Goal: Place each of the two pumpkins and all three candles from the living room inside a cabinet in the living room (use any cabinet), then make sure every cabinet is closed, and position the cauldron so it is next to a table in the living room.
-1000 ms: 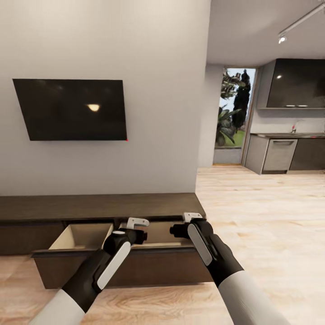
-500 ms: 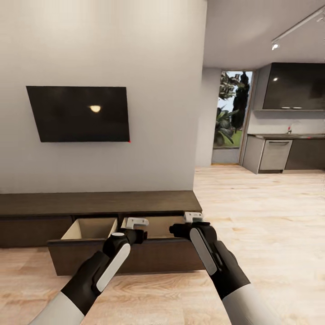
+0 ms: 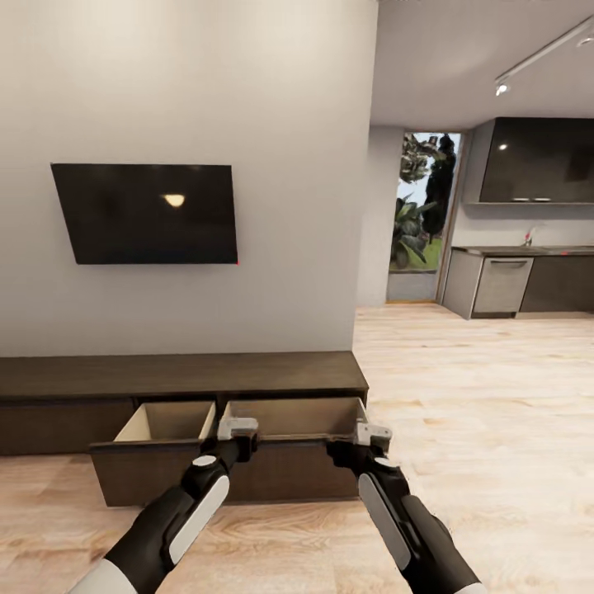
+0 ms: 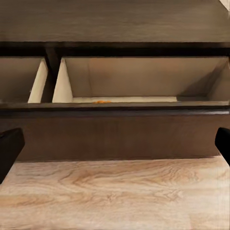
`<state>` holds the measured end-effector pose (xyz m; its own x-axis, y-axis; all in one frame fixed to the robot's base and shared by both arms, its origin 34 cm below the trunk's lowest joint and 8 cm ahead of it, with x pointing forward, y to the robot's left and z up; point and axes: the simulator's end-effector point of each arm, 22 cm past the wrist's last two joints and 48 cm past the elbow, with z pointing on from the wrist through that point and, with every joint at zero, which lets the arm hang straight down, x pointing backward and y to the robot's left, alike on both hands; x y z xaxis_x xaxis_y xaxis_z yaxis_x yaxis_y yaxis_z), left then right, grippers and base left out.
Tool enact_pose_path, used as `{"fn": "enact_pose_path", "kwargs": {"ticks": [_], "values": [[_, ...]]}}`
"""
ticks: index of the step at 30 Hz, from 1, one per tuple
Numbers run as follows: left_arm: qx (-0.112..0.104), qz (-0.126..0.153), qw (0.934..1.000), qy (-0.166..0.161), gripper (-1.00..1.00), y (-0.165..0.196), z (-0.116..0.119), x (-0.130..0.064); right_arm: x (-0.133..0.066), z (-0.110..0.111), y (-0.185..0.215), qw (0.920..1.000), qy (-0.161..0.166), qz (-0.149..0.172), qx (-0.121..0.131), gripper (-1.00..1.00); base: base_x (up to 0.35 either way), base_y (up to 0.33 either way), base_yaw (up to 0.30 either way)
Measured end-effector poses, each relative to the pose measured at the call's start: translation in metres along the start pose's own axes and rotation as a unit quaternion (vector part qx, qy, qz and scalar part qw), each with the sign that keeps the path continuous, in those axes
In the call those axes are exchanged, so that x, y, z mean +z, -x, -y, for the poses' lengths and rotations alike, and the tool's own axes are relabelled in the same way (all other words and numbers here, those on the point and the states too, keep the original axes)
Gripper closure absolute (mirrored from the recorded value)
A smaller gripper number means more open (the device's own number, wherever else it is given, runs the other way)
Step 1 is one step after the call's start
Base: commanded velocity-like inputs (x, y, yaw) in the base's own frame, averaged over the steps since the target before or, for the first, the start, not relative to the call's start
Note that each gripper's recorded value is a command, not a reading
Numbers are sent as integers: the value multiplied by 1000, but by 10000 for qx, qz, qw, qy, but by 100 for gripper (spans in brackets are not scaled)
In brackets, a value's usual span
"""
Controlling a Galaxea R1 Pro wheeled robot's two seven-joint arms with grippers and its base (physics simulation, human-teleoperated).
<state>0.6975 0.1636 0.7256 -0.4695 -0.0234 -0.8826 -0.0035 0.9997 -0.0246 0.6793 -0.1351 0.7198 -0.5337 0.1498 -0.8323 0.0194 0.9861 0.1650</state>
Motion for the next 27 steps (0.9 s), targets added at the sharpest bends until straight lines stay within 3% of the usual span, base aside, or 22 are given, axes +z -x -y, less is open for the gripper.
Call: {"fn": "enact_pose_path", "kwargs": {"ticks": [5, 11, 16, 20, 27], "values": [[-161, 138, 9994, 277, -100, -21, -23, 14, 16, 17, -27, 9995, -233, 168, 105, -100, 0, 0, 0], [-304, 311, 9982, 411, -100, -51, -42, 27, 24, 23, -54, 9994, -338, 75, 68, -100, 0, 0, 0], [-145, 290, 9988, 355, -100, -74, -43, 30, 29, 18, -77, 9993, -338, 128, -114, -100, 0, 0, 0], [2, 112, 9985, 537, -100, -112, -63, 33, 30, 13, -87, 9992, -297, 149, -242, -100, 0, 0, 0], [75, 54, 9979, 640, -100, -140, -81, 33, 31, 14, -92, 9990, -311, 200, -249, -100, 0, 0, 0]]}}
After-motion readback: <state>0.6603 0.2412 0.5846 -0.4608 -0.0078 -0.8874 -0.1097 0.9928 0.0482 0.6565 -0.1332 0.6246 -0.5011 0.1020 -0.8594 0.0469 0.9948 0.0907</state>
